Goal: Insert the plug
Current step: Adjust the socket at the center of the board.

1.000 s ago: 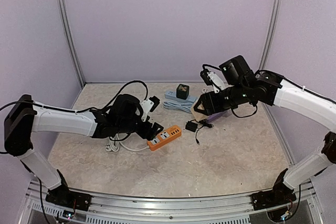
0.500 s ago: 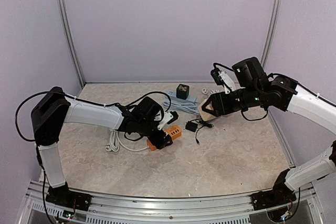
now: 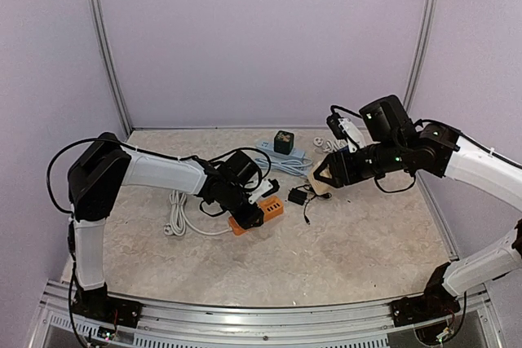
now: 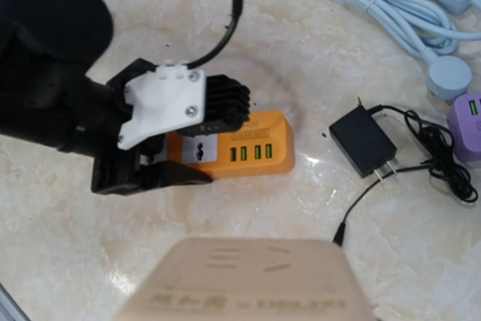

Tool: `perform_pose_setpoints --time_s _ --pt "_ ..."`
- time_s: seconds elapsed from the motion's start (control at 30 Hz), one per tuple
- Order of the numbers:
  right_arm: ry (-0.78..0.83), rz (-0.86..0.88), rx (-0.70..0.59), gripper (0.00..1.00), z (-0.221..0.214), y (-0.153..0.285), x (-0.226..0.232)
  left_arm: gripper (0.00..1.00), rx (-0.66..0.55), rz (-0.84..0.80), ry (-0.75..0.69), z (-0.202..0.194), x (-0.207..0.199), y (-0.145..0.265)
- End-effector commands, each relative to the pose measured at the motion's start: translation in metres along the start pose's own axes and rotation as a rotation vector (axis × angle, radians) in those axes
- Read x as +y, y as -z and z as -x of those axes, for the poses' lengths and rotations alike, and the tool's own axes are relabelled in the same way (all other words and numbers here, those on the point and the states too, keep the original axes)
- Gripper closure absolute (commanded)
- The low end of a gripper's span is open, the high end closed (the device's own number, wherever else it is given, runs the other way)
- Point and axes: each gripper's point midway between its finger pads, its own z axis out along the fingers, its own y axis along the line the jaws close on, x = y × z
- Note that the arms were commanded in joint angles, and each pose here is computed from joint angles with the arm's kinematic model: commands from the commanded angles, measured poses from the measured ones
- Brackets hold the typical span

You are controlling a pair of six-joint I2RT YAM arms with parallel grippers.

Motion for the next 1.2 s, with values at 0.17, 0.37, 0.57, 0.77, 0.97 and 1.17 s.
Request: perform_pose_setpoints --time_s 0.17,0.37,0.57,0.77,0.97,1.17 --pt "0.007 0.026 -0.091 1.00 0.018 0.021 0.005 0.81 0.086 0.004 0.049 -0.008 0.003 -0.008" --pt "0.009 0.020 -0.128 1.00 0.024 0.035 0.005 1.00 0.040 0.114 0.120 0.017 0.024 0.009" --pt "0.013 0.010 -0.157 1.00 0.029 0.048 0.004 1.00 -0.073 0.265 0.209 0.053 0.051 0.052" --pt "0.019 0.007 -0.181 1.00 0.033 0.056 0.004 1.00 -0.299 0.420 0.317 0.109 0.073 0.141" --pt "0.022 0.008 -0.193 1.00 0.033 0.060 0.004 1.00 -0.560 0.667 0.381 0.158 0.079 0.248" --pt "0.026 0.014 -0.209 1.00 0.035 0.064 0.005 1.00 -0.893 0.969 0.384 0.208 0.055 0.362"
